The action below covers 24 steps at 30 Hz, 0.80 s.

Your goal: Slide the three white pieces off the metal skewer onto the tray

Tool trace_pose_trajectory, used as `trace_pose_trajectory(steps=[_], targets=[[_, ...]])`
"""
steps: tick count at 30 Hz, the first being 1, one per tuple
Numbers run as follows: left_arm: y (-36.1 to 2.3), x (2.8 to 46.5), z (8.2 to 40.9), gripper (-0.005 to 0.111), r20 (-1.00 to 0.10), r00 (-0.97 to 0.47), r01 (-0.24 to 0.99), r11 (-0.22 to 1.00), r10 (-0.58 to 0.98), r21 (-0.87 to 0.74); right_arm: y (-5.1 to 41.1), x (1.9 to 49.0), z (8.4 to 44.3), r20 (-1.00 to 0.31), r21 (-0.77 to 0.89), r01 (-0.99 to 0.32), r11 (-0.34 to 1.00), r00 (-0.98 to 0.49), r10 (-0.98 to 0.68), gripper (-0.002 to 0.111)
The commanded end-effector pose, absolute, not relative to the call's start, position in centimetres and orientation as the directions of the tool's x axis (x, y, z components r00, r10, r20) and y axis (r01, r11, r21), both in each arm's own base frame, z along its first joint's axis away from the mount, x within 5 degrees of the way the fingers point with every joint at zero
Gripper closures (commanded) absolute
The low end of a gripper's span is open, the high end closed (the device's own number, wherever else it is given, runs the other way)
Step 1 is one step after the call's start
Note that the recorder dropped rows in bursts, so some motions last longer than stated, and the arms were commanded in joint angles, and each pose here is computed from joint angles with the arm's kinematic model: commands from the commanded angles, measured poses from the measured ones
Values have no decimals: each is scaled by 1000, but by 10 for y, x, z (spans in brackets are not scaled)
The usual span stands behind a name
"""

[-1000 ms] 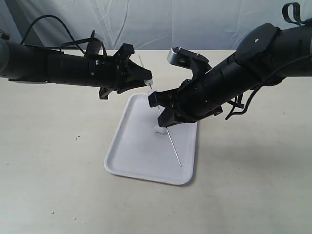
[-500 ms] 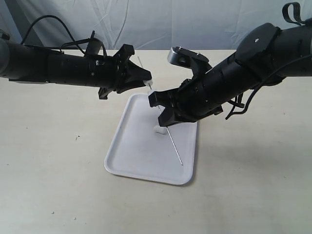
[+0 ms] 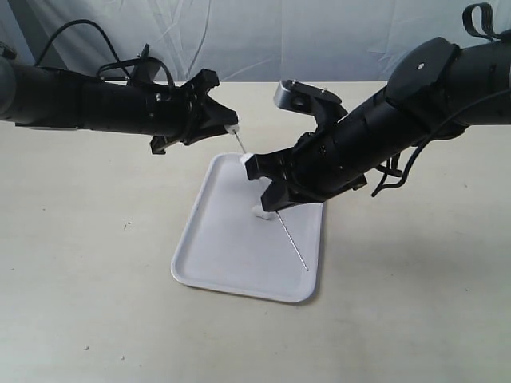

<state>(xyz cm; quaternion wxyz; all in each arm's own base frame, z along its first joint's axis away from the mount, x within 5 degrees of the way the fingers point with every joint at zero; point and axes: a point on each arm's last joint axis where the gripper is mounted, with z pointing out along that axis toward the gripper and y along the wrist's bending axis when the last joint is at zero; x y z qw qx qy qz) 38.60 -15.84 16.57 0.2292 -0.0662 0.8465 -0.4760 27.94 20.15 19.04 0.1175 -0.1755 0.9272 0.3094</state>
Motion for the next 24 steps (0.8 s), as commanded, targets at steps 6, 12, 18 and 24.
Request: trace_pose_trajectory(steps=[6, 12, 18, 24], targets=[[-147, 411, 177, 82, -432, -790, 54, 654, -434, -755, 199, 274, 192, -299, 527, -441, 726, -896, -327, 109], [-145, 410, 186, 82, -435, -828, 151, 607, -353, -780, 193, 274, 188, -279, 459, -465, 757, -885, -373, 109], [-146, 379, 172, 82, -240, -970, 164, 623, -39, -765, 185, 286, 185, -345, 341, -430, 836, -885, -314, 109], [-157, 362, 168, 82, -190, -980, 191, 587, 65, -787, 185, 293, 186, -402, 327, -412, 851, -875, -269, 109]])
